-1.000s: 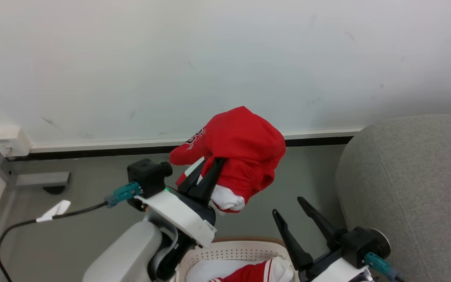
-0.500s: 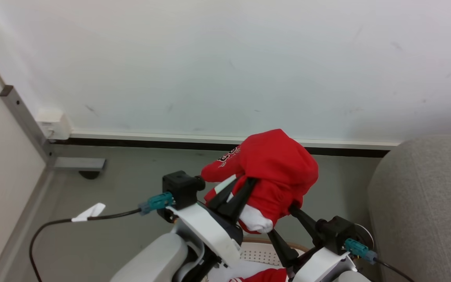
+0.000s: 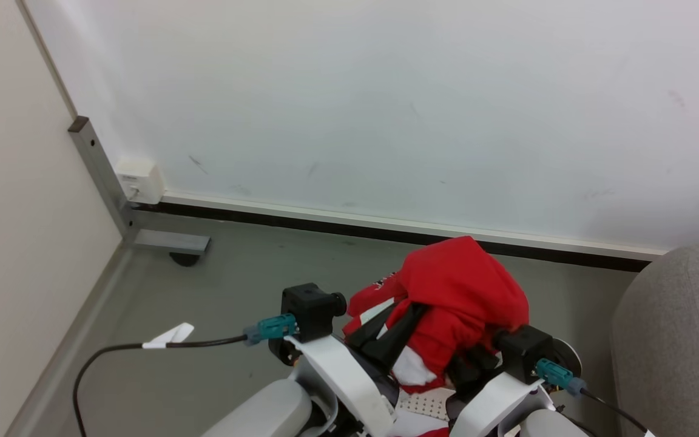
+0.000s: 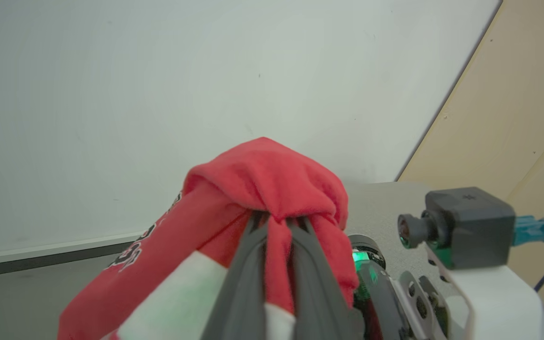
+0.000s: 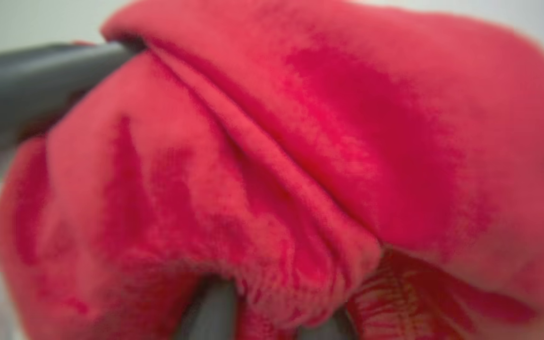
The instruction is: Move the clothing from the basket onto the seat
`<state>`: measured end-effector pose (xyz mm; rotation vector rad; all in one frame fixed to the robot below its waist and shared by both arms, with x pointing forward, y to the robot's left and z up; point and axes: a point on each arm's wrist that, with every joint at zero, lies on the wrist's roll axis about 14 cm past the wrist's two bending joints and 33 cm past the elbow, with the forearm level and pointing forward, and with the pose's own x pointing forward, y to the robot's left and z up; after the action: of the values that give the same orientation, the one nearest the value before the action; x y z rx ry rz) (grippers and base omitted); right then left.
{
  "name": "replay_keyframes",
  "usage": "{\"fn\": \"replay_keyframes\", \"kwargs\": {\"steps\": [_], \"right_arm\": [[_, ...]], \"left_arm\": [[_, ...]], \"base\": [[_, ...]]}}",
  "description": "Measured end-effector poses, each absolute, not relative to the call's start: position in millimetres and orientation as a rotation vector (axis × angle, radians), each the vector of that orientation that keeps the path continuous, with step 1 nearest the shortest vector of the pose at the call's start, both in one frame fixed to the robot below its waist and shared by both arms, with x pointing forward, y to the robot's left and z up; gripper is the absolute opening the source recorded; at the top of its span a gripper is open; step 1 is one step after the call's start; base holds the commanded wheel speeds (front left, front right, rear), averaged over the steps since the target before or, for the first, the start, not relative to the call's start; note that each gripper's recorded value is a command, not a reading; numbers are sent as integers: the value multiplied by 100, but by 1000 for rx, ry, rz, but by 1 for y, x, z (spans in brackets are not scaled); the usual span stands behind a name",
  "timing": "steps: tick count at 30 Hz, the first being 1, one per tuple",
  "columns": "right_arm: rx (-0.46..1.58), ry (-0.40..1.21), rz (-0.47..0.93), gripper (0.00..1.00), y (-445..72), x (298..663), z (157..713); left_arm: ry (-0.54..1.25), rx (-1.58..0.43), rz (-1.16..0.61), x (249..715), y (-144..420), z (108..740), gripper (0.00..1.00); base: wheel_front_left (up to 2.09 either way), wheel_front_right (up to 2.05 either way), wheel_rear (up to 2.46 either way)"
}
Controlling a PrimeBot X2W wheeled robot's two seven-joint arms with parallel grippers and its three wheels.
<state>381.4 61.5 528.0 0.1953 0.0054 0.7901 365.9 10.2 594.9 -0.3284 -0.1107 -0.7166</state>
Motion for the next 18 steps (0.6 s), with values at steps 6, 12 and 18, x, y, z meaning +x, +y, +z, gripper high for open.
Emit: {"fn": "replay_keyframes", "kwargs": {"steps": [6,12,18], "right_arm": [[199,18,801,0,65,379,525],[206,24,797,0,64,379,523],[210,24,787,0,61,379,523]], "left_arm": [[-109,-333,-698,368,16,593,0],[-106,-336,-694,370,17,591,0],[-104,-334,-695,372,15,591,0]], "base": [[0,0,0],[0,0,0],[0,0,0]]}}
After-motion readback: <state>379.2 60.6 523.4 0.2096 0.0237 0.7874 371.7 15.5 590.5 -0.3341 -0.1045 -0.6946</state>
